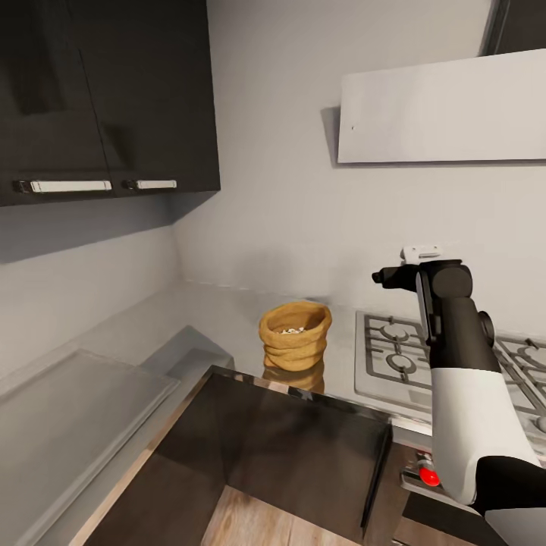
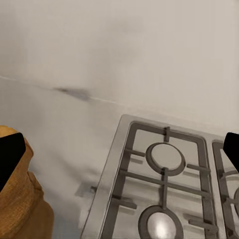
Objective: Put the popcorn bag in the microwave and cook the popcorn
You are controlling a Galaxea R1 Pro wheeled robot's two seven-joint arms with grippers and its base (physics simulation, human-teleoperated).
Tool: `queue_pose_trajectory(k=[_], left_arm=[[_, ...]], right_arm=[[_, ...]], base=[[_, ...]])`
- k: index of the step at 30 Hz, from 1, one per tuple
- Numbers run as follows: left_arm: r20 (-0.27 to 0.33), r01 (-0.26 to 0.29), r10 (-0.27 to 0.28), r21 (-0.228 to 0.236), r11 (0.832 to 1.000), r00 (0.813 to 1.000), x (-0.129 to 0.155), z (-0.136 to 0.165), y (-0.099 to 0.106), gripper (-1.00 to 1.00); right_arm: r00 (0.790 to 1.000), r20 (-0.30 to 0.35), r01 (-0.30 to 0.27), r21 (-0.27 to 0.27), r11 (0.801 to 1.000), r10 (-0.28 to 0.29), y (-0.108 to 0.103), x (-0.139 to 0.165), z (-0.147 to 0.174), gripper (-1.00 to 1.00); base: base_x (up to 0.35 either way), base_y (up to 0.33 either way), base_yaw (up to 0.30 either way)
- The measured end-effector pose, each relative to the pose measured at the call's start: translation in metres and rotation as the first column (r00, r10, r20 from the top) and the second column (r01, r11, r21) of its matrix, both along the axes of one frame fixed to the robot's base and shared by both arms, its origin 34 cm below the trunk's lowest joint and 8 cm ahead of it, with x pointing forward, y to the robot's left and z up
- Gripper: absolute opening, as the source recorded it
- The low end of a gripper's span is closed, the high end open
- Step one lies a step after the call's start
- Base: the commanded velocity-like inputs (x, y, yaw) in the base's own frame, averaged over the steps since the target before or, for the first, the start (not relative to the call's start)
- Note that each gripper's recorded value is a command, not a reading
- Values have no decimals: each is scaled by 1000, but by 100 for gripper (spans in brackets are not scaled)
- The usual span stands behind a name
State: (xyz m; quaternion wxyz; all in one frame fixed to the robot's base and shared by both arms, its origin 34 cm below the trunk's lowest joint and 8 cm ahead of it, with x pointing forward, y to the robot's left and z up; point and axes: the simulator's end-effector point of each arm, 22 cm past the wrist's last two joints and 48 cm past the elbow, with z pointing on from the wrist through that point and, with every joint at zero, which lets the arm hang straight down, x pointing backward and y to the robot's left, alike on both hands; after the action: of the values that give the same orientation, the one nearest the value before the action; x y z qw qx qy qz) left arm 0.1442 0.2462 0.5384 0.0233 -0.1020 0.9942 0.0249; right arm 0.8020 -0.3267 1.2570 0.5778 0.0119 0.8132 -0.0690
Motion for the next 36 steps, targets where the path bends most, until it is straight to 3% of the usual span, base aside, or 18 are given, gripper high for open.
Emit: queue_pose_trajectory(k=[9,22,36], left_arm=[[0,0,0,1,1000,1000,0,0,1,100],[1,1,-1,0,1000,1000,0,0,-1,100],[1,2,-2,-1,1000,1000,0,0,-1,100]], right_arm=[[999,-38,-1,3,1000,1,0,4,-15,100],[999,-39,4,-1,1000,-4,-2,3,-16,100],[999,-39,13,-6,1000,-13,-4,3,-15,100]], base=[[0,0,0],[0,102,-6],[0,1,-229]])
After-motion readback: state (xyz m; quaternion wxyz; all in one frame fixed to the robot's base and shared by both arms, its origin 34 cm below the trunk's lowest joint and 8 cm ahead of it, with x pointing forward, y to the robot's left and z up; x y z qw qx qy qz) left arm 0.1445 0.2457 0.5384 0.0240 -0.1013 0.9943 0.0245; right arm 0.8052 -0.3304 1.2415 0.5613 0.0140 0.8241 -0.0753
